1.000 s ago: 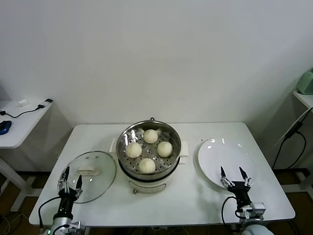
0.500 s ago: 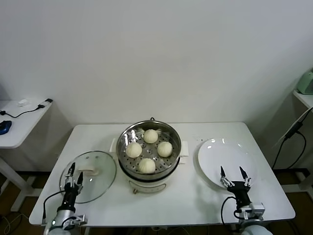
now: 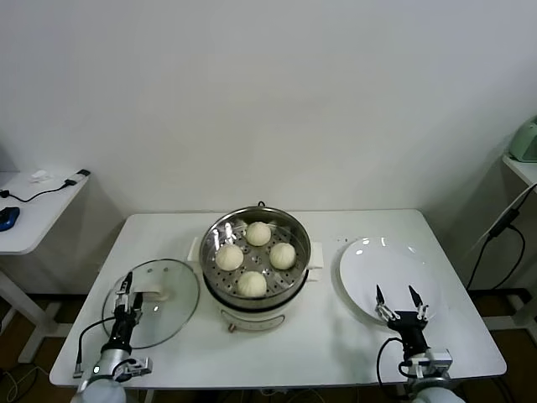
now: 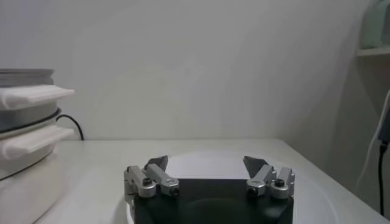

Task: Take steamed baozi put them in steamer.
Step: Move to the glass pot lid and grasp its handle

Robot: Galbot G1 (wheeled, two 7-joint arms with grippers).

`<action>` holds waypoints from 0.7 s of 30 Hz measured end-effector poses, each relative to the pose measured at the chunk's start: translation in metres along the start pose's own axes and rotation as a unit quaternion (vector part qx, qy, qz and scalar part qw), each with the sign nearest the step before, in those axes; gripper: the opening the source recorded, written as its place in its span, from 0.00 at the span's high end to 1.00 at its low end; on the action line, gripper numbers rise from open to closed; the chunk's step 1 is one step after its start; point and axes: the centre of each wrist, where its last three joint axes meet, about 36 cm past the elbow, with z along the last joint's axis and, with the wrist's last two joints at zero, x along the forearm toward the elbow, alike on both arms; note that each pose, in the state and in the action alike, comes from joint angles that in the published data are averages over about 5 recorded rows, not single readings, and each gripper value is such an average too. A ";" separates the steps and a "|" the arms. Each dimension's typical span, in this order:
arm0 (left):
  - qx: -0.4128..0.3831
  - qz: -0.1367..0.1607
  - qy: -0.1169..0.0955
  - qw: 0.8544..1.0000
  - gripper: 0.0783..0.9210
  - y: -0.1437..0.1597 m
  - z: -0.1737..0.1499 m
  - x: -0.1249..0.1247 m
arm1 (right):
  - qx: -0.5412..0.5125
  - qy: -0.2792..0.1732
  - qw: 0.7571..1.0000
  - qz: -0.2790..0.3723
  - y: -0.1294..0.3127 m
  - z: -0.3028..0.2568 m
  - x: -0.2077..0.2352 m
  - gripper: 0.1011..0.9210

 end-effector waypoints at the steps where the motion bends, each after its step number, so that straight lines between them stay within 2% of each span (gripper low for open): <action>1: -0.001 0.002 0.000 1.000 0.17 -0.001 0.000 0.000 | 0.000 0.000 1.000 0.000 0.000 0.000 0.000 0.12; 21: 0.001 0.019 0.007 1.000 0.85 -0.010 -0.001 -0.002 | 0.001 -0.010 1.000 -0.006 0.007 -0.010 -0.005 0.12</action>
